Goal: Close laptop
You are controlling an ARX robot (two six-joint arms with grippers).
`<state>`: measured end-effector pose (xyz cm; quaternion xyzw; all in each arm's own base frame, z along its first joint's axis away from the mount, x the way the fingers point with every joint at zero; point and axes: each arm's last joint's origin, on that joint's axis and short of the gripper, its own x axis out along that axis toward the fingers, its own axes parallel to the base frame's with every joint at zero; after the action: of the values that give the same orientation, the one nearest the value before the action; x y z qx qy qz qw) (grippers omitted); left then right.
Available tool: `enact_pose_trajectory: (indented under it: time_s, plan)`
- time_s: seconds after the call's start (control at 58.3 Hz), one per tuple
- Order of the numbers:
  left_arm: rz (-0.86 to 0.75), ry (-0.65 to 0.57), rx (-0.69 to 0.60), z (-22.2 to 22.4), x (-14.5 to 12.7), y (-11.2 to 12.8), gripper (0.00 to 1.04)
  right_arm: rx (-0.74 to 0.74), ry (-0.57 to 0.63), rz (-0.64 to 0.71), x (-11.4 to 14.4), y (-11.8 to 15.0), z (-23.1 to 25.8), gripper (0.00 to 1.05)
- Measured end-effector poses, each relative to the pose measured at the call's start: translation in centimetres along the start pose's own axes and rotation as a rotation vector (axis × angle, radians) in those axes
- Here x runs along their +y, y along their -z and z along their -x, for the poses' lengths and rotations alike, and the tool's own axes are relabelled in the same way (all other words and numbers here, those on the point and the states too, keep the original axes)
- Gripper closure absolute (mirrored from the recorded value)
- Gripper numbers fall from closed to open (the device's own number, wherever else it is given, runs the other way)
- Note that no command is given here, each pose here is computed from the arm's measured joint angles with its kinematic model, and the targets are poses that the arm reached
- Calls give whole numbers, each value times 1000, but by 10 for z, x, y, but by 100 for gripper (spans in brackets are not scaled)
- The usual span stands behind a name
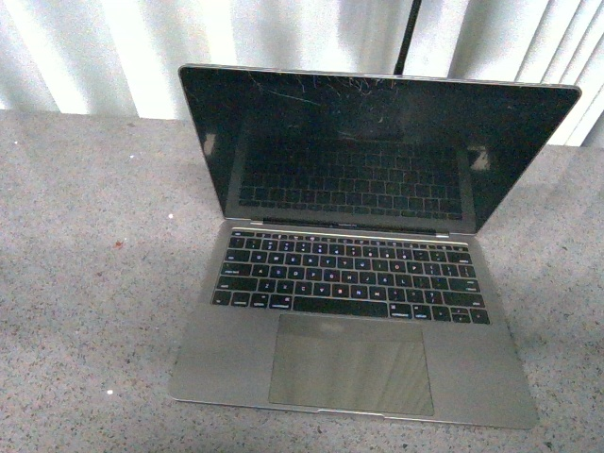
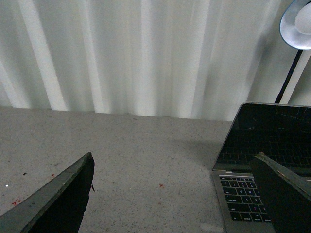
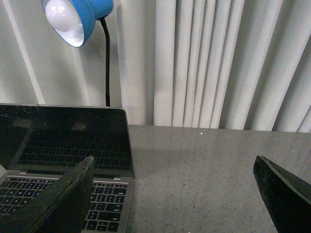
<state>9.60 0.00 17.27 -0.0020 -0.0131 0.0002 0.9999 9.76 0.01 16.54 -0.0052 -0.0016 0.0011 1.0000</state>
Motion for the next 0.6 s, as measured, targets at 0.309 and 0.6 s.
enact_pose_trajectory:
  time_s: [0.309,0.6]
  plan:
    - [0,0,0,0,0,0,7,0,0,0,0,0,0,7]
    - [0,0,0,0,0,0,7,0,0,0,0,0,0,7]
